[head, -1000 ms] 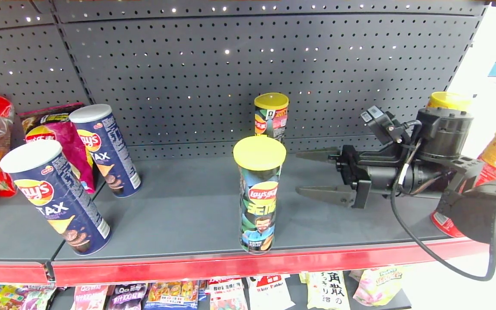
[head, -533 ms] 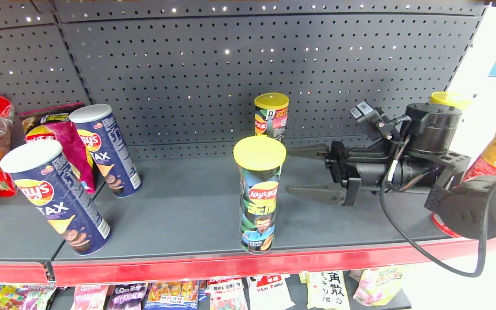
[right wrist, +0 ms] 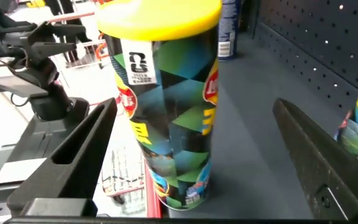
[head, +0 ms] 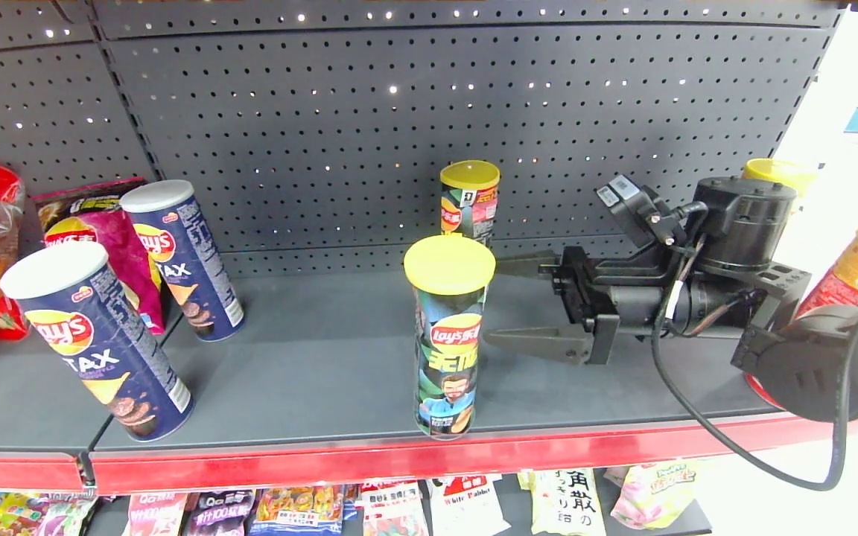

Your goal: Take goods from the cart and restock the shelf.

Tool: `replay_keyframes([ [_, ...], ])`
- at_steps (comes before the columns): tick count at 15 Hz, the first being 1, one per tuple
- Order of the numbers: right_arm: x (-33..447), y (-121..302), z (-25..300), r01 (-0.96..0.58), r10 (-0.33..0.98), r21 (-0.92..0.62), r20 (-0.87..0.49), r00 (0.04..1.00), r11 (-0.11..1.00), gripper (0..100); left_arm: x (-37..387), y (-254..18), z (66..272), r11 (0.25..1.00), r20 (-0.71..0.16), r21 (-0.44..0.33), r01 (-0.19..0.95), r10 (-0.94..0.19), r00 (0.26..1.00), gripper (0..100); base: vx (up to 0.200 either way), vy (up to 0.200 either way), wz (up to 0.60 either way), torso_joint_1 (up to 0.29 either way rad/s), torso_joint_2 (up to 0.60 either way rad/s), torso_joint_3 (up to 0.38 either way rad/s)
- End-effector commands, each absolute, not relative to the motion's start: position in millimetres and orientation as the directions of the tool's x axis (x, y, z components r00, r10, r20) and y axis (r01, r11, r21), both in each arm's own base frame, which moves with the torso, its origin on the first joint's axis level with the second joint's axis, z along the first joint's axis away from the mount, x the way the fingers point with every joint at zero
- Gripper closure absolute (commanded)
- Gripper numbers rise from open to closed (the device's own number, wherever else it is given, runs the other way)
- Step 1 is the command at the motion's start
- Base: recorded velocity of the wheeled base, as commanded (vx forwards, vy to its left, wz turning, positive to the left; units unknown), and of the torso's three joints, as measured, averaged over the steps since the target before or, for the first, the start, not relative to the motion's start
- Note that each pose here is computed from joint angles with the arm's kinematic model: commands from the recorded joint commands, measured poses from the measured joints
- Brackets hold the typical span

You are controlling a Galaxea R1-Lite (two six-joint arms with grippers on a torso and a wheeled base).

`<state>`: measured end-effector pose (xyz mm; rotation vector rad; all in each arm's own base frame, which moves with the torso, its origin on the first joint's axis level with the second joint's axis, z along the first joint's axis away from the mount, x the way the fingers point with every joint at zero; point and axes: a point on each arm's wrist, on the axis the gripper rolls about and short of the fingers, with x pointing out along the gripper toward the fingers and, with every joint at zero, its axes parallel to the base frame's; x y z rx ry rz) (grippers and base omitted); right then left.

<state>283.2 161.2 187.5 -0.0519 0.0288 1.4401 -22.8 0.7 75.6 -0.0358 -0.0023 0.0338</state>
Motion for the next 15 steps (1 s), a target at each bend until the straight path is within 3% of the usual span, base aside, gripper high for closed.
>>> replay_keyframes([
  [1, 282, 163, 188, -0.992, 0.991, -0.017, -0.052, 0.125, 0.124, 0, -23, 1, 76, 0.999, 0.002, -0.035, -0.035, 0.035, 0.999, 0, 0.000, 0.000, 0.00, 0.000, 0.00, 0.000],
  [15, 284, 177, 177, -0.994, 0.991, 0.010, -0.074, 0.109, 0.110, 0, -23, 1, 76, 0.999, 0.002, -0.037, -0.035, 0.035, 0.999, 0, 0.000, 0.000, 0.00, 0.000, 0.00, 0.000],
])
